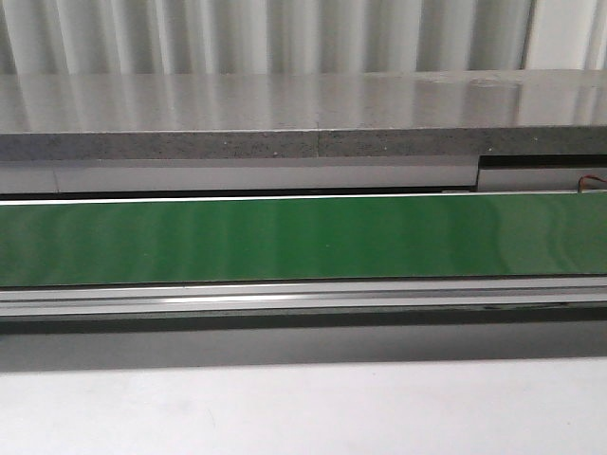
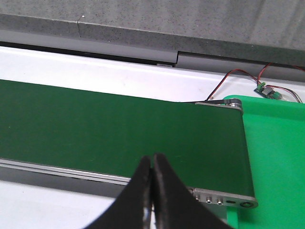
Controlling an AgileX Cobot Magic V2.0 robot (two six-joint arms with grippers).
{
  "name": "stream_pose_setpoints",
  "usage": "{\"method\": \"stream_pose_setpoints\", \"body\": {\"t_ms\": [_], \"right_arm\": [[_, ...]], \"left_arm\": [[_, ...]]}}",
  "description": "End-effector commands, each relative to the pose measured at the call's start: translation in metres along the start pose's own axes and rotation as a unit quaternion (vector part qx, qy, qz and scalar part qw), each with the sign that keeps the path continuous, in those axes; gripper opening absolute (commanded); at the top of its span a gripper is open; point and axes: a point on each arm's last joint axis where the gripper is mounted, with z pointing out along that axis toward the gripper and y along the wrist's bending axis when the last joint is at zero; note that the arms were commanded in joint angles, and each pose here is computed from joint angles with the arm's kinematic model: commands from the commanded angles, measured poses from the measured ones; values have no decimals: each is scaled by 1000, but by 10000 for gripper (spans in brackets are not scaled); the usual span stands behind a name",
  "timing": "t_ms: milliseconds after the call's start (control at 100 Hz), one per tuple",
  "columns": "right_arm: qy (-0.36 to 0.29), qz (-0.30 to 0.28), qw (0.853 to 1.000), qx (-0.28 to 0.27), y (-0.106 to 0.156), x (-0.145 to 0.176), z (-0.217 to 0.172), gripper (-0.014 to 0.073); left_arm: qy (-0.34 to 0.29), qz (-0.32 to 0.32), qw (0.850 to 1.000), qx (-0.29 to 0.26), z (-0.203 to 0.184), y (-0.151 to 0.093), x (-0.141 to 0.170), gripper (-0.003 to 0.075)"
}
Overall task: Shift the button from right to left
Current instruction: 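Lift the held button off the belt and carry it over the blue tray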
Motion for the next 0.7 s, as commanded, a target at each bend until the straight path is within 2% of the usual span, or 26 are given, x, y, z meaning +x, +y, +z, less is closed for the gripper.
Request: {"method": "stream_pose_setpoints", "body": {"t_ms": [0, 330, 480, 690], "right_arm": [[-41, -3, 999, 10, -2, -12, -4, -67], [-41, -3, 999, 10, -2, -12, -4, -67], [-41, -3, 999, 10, -2, -12, -4, -67], [-41, -3, 999, 10, -2, -12, -4, -67]], "left_arm": [[-47, -3, 999, 15, -2, 7, -13, -20], [15, -14, 1000, 12, 76, 22, -24, -20], [29, -34, 999, 7, 98, 35, -22, -20], [26, -39, 999, 13, 124, 33, -25, -20]]}}
